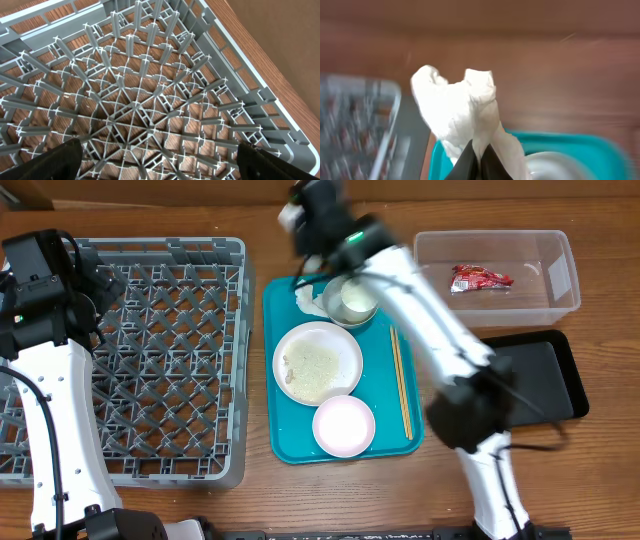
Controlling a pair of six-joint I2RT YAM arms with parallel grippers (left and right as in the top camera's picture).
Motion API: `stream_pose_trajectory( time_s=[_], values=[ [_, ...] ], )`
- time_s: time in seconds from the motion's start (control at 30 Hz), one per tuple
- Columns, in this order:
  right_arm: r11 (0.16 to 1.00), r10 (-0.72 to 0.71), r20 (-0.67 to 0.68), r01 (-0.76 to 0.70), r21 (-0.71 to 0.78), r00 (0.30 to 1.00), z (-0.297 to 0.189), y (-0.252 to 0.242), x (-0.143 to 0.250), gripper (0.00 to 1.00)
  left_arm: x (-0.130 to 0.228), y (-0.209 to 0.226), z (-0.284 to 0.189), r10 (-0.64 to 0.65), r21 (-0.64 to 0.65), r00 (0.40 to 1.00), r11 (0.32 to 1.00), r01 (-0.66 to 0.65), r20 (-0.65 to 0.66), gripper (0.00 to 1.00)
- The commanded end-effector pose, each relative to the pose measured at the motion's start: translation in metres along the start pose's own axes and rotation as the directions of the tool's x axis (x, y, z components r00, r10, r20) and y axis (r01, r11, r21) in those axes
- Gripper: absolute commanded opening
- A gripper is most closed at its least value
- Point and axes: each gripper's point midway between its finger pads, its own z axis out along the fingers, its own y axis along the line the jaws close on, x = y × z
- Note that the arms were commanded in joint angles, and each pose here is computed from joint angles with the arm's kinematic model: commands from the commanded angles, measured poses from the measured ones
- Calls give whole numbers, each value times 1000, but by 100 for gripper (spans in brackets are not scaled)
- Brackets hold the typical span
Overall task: Sort waste into correct bins and load items into the dishwasher
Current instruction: 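Carry the tissue right and release it into the clear bin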
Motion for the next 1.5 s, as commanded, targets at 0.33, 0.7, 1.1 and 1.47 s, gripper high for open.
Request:
stream_pose_trajectory(
  time_s=[0.33, 0.7, 1.1, 1.47],
  values=[
    [738, 626, 65, -617, 274, 777, -65, -273, -47, 12, 1, 4, 2, -6, -20, 1000, 1000, 6, 2, 100],
    [657, 723, -53, -662, 361, 689, -16, -306, 1, 100, 1, 4, 2, -6, -20, 1000, 1000, 6, 3, 100],
    [903, 422, -184, -430, -6, 888, -36, -173, -31, 99, 1, 4, 2, -6, -20, 1000, 1000, 6, 3, 100],
    [988, -128, -85, 120, -93, 988, 17, 7, 23, 91, 1, 4, 2, -6, -20, 1000, 1000, 6, 3, 100]
  ],
)
